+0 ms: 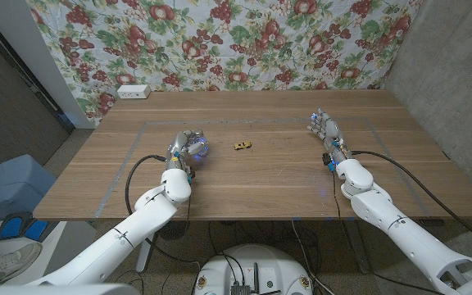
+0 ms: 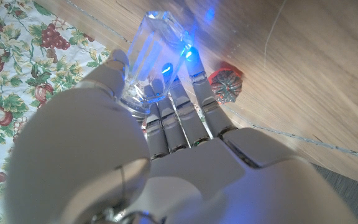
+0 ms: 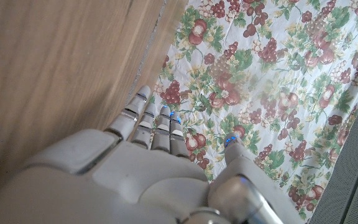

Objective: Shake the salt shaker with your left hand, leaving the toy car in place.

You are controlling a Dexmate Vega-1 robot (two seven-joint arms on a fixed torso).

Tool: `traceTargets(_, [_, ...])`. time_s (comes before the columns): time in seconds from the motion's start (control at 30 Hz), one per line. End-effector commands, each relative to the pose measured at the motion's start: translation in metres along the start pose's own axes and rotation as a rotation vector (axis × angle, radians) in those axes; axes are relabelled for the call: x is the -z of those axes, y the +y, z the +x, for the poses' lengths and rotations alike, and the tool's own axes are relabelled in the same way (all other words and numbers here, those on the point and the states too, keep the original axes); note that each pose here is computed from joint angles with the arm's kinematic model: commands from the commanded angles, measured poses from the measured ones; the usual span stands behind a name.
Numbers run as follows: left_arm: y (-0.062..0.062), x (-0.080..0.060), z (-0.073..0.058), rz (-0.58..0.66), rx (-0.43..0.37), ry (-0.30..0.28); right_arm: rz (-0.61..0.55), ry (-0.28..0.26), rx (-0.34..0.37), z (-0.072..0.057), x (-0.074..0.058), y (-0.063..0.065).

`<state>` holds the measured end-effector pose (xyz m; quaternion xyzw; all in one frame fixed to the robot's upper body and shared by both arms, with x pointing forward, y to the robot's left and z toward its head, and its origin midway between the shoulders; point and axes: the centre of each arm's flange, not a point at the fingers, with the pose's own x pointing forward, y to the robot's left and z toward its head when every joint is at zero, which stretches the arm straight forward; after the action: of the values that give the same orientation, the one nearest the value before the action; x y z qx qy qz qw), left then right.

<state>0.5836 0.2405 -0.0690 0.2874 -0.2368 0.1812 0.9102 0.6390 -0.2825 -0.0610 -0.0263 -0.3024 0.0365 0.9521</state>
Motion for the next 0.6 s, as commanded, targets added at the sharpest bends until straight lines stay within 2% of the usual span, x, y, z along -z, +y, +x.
traceTargets(0.03, [0.0033,-0.0014,-0.0044,0.046,-0.017,-0.007,-0.003,-0.01,-0.004,-0.0028,-0.0031,0.0016])
traceTargets(0.6, [0.0068,-0.0052,-0.0138,0.056,-0.073,-0.027,-0.003,-0.006,-0.004,-0.0032,-0.0033,0.0034])
